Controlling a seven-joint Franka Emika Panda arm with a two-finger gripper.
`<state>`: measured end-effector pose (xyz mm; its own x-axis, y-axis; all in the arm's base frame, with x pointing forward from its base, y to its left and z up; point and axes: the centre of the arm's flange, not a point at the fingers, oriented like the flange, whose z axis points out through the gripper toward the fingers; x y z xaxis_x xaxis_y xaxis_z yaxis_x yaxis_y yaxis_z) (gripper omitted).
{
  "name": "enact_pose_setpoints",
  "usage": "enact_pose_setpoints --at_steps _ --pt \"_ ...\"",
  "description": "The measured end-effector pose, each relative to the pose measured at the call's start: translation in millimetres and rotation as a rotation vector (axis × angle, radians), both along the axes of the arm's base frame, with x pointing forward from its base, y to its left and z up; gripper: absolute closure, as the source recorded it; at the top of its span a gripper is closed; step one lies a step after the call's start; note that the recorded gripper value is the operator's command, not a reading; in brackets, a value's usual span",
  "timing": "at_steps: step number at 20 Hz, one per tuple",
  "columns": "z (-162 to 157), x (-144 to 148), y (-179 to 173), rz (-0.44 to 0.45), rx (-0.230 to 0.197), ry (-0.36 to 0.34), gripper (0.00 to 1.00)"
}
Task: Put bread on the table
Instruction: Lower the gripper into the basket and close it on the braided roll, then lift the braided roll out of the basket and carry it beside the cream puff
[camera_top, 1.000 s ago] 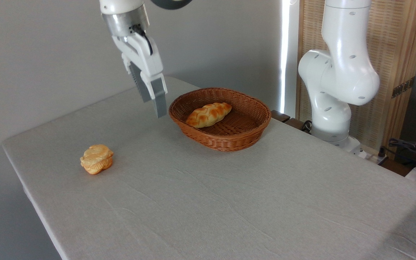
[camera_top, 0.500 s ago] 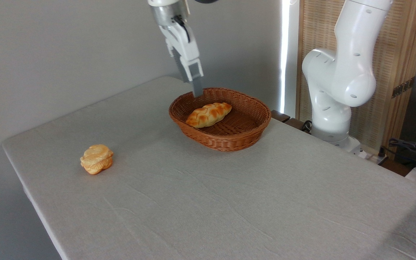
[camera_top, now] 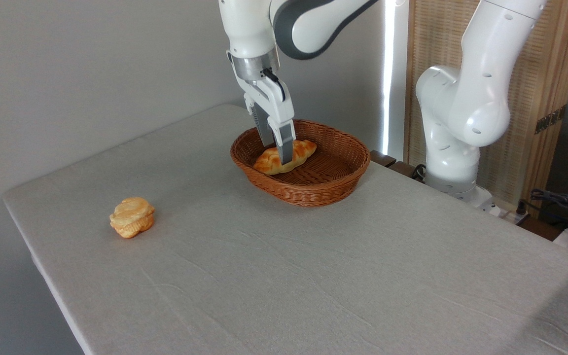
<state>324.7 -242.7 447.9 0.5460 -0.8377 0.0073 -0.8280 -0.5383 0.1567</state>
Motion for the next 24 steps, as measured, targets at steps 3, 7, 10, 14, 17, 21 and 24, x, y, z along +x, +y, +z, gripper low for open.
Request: enact_pose_setpoints --at_steps 3,7,10,14,17,21,24 --pt "-8 -4 -5 -0.003 0.004 0.004 0.00" --pt "-15 -7 -11 0.020 0.014 0.013 0.08" --pt "-21 -9 -18 0.022 0.019 0.017 0.45" --pt "-35 -9 -21 0.020 0.023 0.015 0.81" --pt "-37 -9 -21 0.020 0.024 0.017 0.84" --pt "-37 -9 -21 0.020 0.024 0.017 0.85" --pt "-36 -9 -22 0.019 0.024 0.017 0.85"
